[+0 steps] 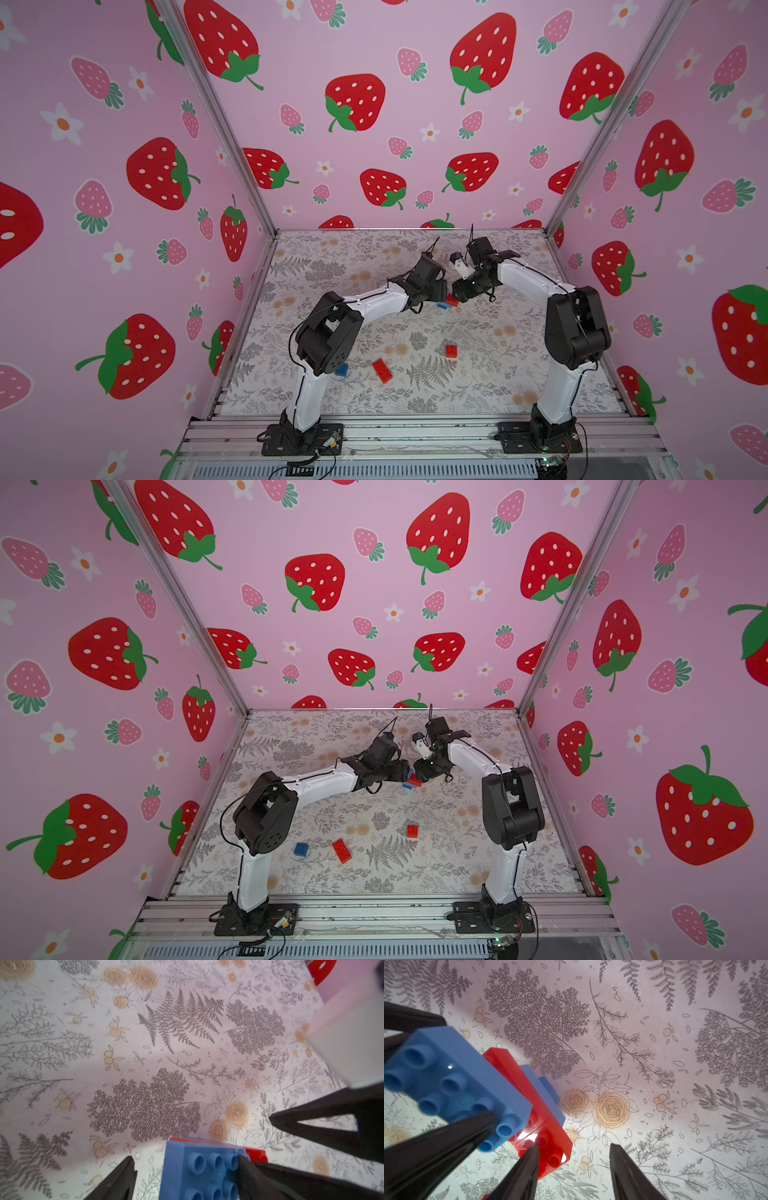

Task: Assemble a heart with lego
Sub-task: Assemble the lego brick with the lego brick.

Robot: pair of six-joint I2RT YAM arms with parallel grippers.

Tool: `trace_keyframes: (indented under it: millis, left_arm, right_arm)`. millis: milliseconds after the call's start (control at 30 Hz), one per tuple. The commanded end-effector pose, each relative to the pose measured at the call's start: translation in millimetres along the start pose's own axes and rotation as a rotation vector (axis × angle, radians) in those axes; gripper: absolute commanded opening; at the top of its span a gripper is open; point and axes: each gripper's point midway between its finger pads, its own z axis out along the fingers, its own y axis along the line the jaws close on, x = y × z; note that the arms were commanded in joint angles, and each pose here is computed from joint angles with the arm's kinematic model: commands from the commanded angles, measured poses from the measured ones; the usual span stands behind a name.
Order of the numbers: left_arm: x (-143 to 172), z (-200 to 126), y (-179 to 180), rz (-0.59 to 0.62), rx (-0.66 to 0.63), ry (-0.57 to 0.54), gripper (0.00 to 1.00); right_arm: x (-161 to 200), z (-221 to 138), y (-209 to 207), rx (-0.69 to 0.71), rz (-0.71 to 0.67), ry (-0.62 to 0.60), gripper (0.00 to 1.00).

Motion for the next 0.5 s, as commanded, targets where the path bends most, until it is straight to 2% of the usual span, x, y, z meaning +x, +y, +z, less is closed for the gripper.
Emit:
trace_keyframes:
  millis: [0,100,200,333,467]
  left_arm:
    - [98,18,74,-0.056,-0.19,0.324,0.79]
    - [95,13,79,-0.139,-0.126,0.29,0.78]
    - [90,8,70,-0.1,-0.107,0.256,0.79]
    - [90,17,71,-0.095,-0.137,0.313,0.79]
    - [100,15,68,-0.083,-0.108,0.297,0.78]
  right_arm:
    - [13,16,-1,0.002,0.013,0.063,0.59]
    - [12,16,-1,0.003,0.014,0.062,0.59]
    - [11,16,0,-0.002,0.014,0.059,0.58]
    - [11,14,2,-0.007,0.008,0.059,0.58]
    - [15,13,-1,0.009,0.005,0.068,0.58]
